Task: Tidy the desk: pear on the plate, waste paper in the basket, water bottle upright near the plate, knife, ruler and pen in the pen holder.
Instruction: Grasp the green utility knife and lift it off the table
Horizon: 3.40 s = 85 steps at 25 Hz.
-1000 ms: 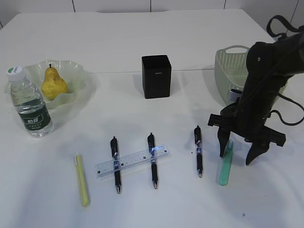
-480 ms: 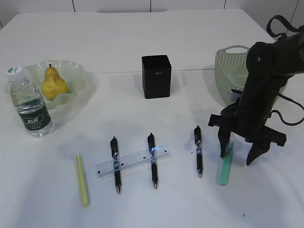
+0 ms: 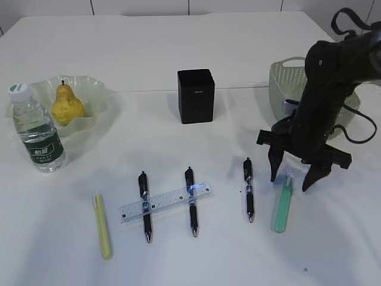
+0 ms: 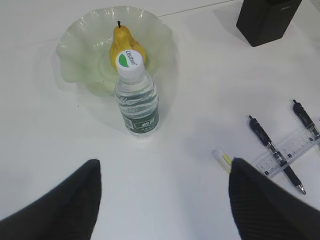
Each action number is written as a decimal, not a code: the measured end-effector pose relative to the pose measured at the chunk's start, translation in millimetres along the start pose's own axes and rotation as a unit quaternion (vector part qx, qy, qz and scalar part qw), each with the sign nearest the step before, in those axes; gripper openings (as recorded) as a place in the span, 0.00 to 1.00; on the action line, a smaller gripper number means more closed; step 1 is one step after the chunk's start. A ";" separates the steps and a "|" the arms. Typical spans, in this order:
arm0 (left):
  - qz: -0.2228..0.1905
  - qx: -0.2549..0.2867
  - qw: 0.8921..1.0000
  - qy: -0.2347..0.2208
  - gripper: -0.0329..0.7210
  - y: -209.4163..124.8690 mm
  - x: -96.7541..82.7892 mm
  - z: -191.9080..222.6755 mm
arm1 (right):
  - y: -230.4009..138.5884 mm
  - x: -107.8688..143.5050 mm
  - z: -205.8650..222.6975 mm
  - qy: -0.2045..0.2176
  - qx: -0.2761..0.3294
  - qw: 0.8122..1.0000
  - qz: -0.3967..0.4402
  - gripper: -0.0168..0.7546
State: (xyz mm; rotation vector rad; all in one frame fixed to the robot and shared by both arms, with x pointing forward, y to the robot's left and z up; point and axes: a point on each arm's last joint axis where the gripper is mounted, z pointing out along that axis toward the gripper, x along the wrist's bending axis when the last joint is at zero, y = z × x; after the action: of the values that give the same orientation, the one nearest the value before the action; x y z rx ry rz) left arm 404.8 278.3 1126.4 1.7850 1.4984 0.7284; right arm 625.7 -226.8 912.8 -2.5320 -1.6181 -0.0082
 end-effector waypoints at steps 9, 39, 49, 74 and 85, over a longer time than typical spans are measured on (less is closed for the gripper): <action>0.000 0.000 1.000 0.000 0.79 0.0 0.0 0.0 | 6.8 3.1 -0.5 -0.023 0.023 0.999 -0.007 0.66; 0.000 0.001 1.000 0.000 0.79 -0.2 0.0 0.0 | 10.0 1.9 9.9 -0.033 0.032 0.999 -0.006 0.66; 0.000 0.001 1.000 0.000 0.79 -0.2 0.0 0.0 | 10.0 1.9 9.9 -0.033 0.032 0.999 -0.007 0.66; 0.000 0.003 1.000 0.000 0.79 -0.5 -0.1 0.0 | 10.2 1.7 10.6 -0.034 0.033 0.999 -0.007 0.46; 0.000 0.010 1.000 -0.001 0.79 -1.9 -0.2 0.0 | 9.9 3.5 16.5 -0.027 0.046 0.999 0.001 0.46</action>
State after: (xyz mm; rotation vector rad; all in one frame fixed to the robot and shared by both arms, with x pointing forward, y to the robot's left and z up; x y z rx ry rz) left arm 403.6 278.2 1124.9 1.8008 1.5097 0.7128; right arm 635.0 -225.8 895.6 -2.4852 -1.5978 0.1331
